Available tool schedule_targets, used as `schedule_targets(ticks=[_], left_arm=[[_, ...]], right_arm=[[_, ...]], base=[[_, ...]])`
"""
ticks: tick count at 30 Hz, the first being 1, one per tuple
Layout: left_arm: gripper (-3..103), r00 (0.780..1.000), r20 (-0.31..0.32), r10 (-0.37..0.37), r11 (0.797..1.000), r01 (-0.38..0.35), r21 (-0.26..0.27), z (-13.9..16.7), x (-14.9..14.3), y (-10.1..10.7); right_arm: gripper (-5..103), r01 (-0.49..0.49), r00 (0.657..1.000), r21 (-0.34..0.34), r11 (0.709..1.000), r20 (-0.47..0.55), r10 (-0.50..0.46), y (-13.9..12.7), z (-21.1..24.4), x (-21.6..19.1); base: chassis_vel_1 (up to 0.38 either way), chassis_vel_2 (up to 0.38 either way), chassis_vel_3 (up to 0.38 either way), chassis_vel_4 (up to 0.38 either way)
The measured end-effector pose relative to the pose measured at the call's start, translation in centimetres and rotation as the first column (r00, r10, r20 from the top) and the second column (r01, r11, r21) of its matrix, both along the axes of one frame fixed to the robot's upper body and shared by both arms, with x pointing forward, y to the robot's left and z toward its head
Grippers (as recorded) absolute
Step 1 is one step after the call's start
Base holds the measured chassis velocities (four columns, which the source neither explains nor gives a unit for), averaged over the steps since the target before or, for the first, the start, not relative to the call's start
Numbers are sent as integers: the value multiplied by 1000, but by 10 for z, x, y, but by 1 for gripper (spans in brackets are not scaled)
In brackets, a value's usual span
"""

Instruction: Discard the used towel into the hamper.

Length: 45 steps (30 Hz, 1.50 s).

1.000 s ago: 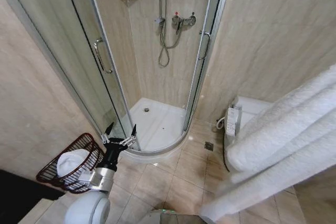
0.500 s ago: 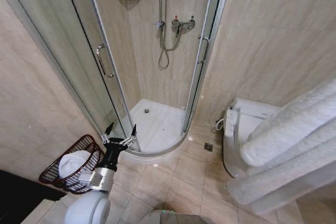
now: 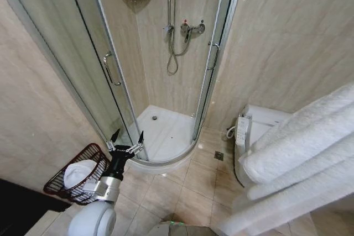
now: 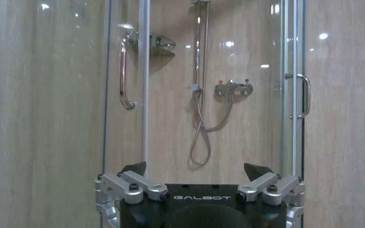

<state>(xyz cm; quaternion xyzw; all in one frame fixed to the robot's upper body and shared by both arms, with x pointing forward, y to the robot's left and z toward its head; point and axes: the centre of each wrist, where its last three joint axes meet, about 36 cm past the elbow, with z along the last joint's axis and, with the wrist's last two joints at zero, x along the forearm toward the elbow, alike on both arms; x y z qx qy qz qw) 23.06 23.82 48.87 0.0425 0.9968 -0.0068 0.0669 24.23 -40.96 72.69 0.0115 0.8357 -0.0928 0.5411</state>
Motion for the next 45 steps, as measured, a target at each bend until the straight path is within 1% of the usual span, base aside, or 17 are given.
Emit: schedule_targets(ticks=[7,31,45], left_arm=[[100,1000,0,0,1000,0,0,0,0,0],[100,1000,0,0,1000,0,0,0,0,0],[100,1000,0,0,1000,0,0,0,0,0]], right_arm=[[2,-9,1000,13,1000,8,9,6,-4,-2],[2,20,999,10,1000,31,-20,-2,-1,-21],[2,28,999,15,999,32,-28,-4,-2,-22]], base=[[0,0,0,0],[0,0,0,0],[20,19,18,22]])
